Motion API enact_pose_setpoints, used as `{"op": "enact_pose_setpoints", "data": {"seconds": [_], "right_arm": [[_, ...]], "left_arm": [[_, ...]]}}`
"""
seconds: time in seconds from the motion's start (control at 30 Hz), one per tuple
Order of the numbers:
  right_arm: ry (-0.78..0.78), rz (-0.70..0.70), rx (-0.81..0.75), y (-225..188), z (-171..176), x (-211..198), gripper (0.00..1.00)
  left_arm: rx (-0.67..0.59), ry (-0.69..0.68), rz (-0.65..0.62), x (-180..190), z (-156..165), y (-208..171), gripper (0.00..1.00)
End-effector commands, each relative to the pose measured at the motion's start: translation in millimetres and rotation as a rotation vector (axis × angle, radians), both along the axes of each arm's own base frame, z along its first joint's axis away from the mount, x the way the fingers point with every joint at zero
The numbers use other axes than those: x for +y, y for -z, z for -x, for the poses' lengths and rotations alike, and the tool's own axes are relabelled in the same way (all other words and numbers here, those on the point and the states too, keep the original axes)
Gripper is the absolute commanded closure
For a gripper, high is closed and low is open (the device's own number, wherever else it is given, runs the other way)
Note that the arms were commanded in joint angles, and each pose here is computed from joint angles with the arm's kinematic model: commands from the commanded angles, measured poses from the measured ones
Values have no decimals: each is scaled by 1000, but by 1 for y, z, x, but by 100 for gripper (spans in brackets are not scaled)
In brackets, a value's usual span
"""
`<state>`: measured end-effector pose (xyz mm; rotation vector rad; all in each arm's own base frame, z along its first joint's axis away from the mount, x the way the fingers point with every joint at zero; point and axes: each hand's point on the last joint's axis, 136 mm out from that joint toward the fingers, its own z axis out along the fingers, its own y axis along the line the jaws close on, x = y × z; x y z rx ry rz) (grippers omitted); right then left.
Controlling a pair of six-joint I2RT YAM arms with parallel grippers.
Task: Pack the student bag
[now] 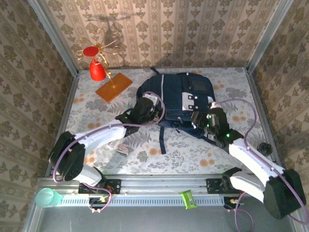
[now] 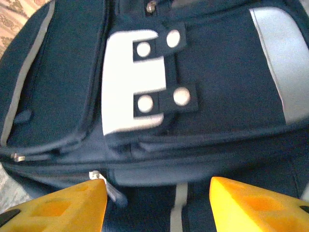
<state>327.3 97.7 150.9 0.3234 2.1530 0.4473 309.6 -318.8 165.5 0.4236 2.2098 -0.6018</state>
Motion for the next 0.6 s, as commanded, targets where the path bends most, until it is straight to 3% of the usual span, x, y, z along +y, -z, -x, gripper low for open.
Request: {"op": "enact_pose_setpoints", "data": {"seconds": [0.0,0.13,0.23,0.4,0.57], "right_arm": [[-62,4,-18,-6,-26,3,40],[-64,-75,23,12,-51,-1,40],[-89,-132,69,32,-60,8,40],[-65,-194,121,56,-61,11,40],[-50,-180,150,68,-60,9,40]], "left_arm": [[109,-67,86,-20,0,0,42],[137,-69,37,-37,-5,11,42],[99,-122,-103,-28,-12,17,41],[-31,-208,-362,-12,-16,21,29],[-57,-234,-482,-18,-21,35,21]]}}
